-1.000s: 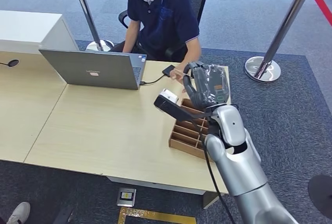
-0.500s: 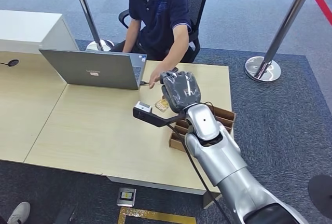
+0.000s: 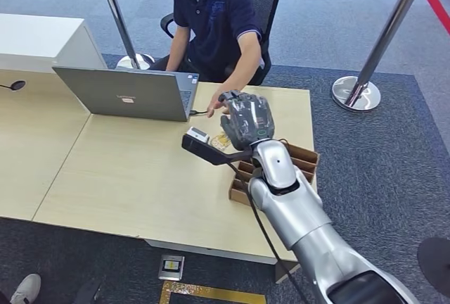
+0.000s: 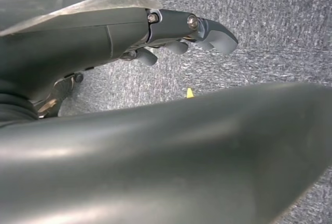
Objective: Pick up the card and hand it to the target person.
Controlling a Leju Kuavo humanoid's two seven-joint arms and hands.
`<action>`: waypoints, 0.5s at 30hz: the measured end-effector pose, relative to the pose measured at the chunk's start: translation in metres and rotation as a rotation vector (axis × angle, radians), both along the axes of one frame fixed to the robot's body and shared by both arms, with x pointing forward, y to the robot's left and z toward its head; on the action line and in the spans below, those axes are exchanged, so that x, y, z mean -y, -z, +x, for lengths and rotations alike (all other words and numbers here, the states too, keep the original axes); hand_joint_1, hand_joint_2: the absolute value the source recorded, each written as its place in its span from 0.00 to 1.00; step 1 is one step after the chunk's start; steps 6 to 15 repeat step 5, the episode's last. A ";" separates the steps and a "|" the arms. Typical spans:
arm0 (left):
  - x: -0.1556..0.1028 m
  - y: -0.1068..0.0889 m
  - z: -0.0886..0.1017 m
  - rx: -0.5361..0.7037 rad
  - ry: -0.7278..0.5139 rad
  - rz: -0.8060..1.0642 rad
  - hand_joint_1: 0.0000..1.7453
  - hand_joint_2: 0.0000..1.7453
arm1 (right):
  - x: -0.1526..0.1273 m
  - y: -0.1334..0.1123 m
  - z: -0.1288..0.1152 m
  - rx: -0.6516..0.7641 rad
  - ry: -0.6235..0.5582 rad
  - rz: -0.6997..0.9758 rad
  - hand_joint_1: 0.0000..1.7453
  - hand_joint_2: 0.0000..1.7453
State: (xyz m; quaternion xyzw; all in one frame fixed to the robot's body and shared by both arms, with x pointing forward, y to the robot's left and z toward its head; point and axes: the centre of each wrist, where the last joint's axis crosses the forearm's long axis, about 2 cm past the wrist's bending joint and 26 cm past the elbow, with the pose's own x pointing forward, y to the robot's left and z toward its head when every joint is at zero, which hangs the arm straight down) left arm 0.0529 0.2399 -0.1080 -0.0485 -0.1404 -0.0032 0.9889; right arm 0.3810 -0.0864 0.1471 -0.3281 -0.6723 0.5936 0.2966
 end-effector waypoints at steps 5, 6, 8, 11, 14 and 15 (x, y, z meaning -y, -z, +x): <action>0.000 0.000 0.000 0.001 -0.014 -0.002 0.00 0.00 | 0.003 0.001 -0.009 0.042 0.028 0.162 0.00 0.00; 0.000 0.000 0.000 0.001 -0.014 -0.002 0.00 0.00 | 0.003 0.001 -0.009 0.042 0.028 0.162 0.00 0.00; 0.000 0.000 0.000 0.001 -0.014 -0.002 0.00 0.00 | 0.003 0.001 -0.009 0.042 0.028 0.162 0.00 0.00; 0.000 0.000 0.000 0.001 -0.014 -0.002 0.00 0.00 | 0.003 0.001 -0.009 0.042 0.028 0.162 0.00 0.00; 0.000 0.000 0.000 0.001 -0.014 -0.002 0.00 0.00 | 0.003 0.001 -0.009 0.042 0.028 0.162 0.00 0.00; 0.000 0.000 0.000 0.001 -0.014 -0.002 0.00 0.00 | 0.003 0.001 -0.009 0.042 0.028 0.162 0.00 0.00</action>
